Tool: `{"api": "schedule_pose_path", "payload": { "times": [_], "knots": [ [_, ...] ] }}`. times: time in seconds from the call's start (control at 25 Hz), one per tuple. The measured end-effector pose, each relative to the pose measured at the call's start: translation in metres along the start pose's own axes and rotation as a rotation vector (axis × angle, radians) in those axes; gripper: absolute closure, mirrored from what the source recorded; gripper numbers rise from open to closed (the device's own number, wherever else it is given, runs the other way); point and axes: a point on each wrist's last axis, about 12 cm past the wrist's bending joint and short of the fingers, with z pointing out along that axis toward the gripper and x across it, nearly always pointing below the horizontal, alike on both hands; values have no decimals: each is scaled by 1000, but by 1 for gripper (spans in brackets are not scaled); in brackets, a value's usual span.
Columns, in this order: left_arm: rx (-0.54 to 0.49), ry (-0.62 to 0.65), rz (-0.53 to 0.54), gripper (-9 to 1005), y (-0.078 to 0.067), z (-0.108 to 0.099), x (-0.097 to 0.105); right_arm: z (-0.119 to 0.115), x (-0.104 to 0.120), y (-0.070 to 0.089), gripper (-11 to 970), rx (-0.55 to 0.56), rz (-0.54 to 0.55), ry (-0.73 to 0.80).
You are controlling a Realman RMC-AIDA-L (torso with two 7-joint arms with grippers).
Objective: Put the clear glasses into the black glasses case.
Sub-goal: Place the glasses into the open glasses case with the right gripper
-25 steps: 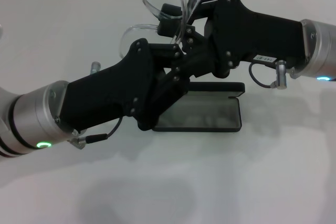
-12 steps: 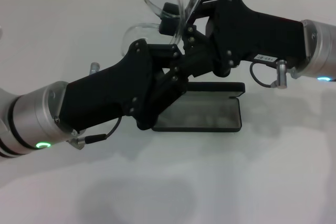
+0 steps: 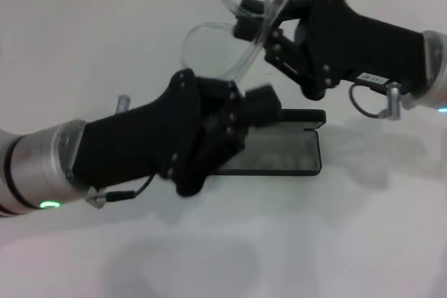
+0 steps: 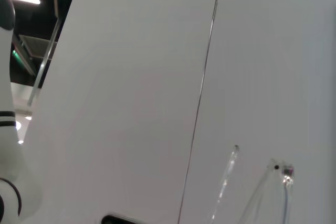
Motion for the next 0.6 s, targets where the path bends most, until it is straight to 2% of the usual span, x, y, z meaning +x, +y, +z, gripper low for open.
{"api": "schedule_pose_path", "payload": {
  "times": [0.32,0.4,0.6],
  "knots": [
    [230,97,101,948,-10,-6,-24,-40,-17,13,858,66,-22,-46],
    [265,125,113,948,-12,-5,-30,-55,-22,20,857,78,-9,-55],
    [310,176,111,948,-11,-4,-38,-75,-28,33,856,65,45,-59]
  ]
}}
